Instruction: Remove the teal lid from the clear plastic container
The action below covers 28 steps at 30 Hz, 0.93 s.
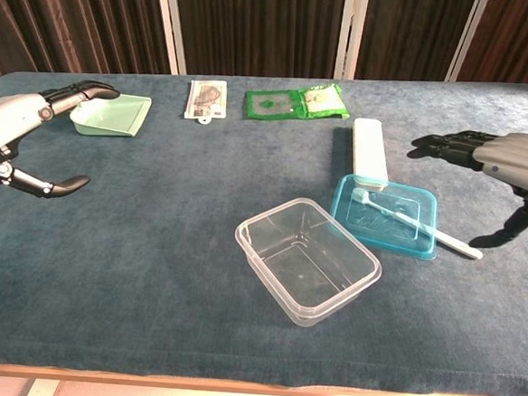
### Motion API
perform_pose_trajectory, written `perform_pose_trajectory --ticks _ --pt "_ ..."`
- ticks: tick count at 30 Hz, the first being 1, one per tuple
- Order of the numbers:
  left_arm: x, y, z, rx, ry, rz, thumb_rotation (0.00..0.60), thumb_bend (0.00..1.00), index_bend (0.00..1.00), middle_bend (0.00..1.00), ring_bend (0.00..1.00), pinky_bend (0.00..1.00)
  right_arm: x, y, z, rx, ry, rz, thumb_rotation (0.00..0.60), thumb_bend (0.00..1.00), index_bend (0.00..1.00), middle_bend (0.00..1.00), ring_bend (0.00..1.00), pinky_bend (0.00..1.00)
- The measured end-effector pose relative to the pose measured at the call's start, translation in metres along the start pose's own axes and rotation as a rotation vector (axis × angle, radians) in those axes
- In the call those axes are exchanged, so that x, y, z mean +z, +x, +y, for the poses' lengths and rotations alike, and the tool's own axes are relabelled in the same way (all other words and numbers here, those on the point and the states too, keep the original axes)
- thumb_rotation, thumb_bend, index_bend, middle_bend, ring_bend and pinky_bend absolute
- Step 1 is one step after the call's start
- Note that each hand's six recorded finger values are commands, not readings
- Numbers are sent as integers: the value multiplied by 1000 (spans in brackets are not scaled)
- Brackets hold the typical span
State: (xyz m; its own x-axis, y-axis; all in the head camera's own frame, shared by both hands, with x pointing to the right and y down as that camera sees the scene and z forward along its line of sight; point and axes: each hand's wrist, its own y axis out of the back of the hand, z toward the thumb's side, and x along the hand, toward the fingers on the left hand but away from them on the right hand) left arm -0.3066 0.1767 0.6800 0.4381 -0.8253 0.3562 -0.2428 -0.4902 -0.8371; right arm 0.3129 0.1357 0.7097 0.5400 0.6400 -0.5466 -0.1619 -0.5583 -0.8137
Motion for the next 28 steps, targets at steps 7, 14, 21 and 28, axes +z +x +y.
perform_pose_trajectory --ticks 7,14,21,28 --pt "-8 -39 14 -48 30 52 600 342 0 0 0 0 -10 65 25 123 -43 -84 600 96 0 0 0 0" --pt "-19 -122 39 -87 145 259 600 343 0 0 0 0 -37 152 66 -50 26 -369 600 96 0 0 0 0" --pt "-35 -162 61 -22 165 355 600 349 0 0 0 0 -47 244 72 -199 24 -684 600 97 0 0 0 0" --pt "-35 -164 60 -47 149 324 600 349 0 0 0 0 -54 249 62 -166 -41 -720 600 96 0 0 0 0"
